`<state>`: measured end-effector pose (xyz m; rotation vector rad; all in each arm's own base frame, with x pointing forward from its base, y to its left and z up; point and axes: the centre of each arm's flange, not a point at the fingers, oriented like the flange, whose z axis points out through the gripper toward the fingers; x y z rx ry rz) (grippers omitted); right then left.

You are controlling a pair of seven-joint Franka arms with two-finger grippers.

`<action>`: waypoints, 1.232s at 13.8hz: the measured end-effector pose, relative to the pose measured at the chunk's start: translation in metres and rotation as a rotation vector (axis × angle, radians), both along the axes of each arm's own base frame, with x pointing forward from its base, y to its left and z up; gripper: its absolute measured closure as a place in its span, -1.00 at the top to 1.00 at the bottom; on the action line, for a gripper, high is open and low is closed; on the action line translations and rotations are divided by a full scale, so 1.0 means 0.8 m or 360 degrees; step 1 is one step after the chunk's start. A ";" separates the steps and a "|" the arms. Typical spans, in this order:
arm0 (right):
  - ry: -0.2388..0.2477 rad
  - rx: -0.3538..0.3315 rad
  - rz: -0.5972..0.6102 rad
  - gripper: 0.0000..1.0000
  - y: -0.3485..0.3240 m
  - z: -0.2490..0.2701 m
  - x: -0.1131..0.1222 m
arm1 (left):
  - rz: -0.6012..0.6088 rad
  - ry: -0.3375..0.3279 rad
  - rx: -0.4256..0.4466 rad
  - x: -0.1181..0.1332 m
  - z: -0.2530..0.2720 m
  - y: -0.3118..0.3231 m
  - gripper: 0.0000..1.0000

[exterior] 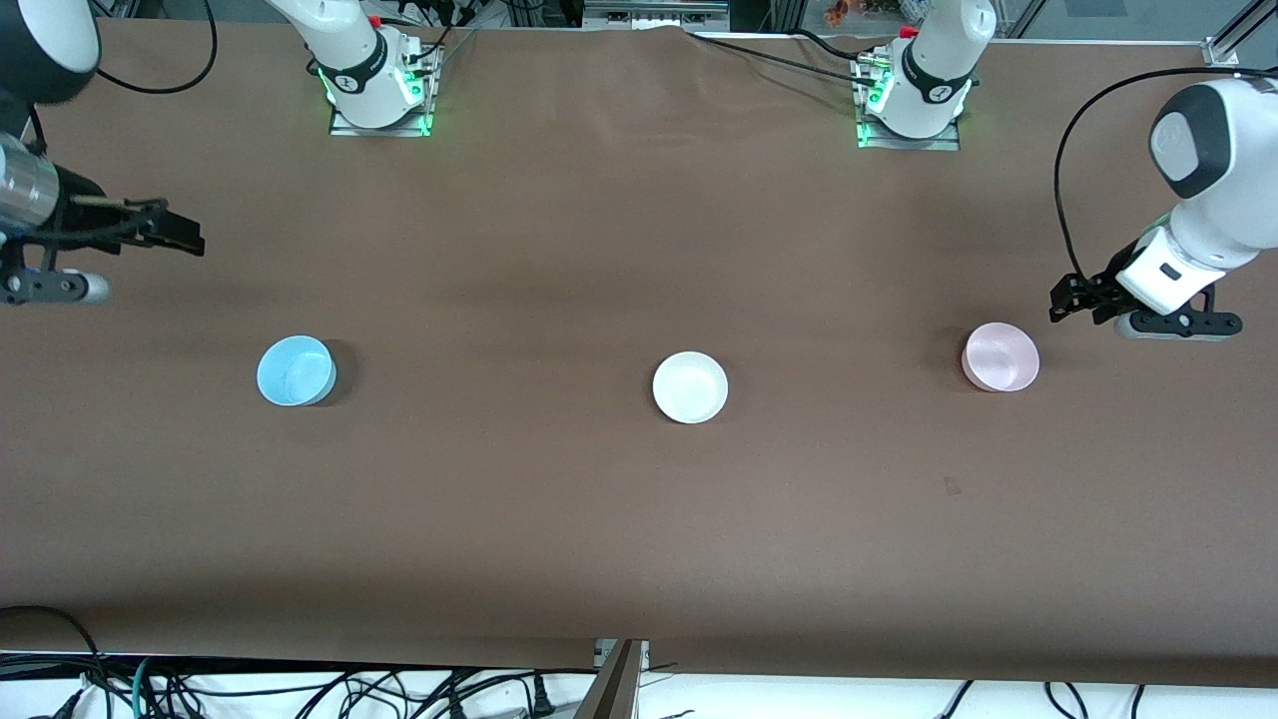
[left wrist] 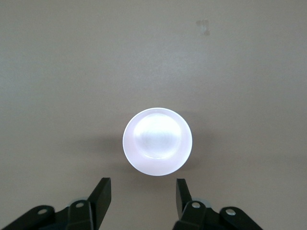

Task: Stack pink and blue bowls on white bowl
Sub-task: 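Move the right gripper to the blue bowl while the left gripper nears the pink bowl, then grasp the blue bowl with the right gripper while the left gripper grasps the pink bowl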

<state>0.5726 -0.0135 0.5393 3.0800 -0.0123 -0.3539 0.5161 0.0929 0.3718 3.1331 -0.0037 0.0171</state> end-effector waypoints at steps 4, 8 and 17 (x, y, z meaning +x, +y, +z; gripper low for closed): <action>0.0044 -0.0001 -0.0087 1.00 -0.042 -0.049 0.022 | 0.0003 -0.0029 0.0008 -0.016 -0.031 0.006 0.22; 0.0047 -0.0001 -0.0112 1.00 -0.061 -0.107 0.048 | -0.0089 0.0016 0.0028 -0.038 -0.089 0.054 0.20; -0.0086 -0.0001 -0.0111 1.00 -0.082 -0.272 0.078 | -0.0148 0.0115 0.0084 -0.054 -0.196 0.073 0.22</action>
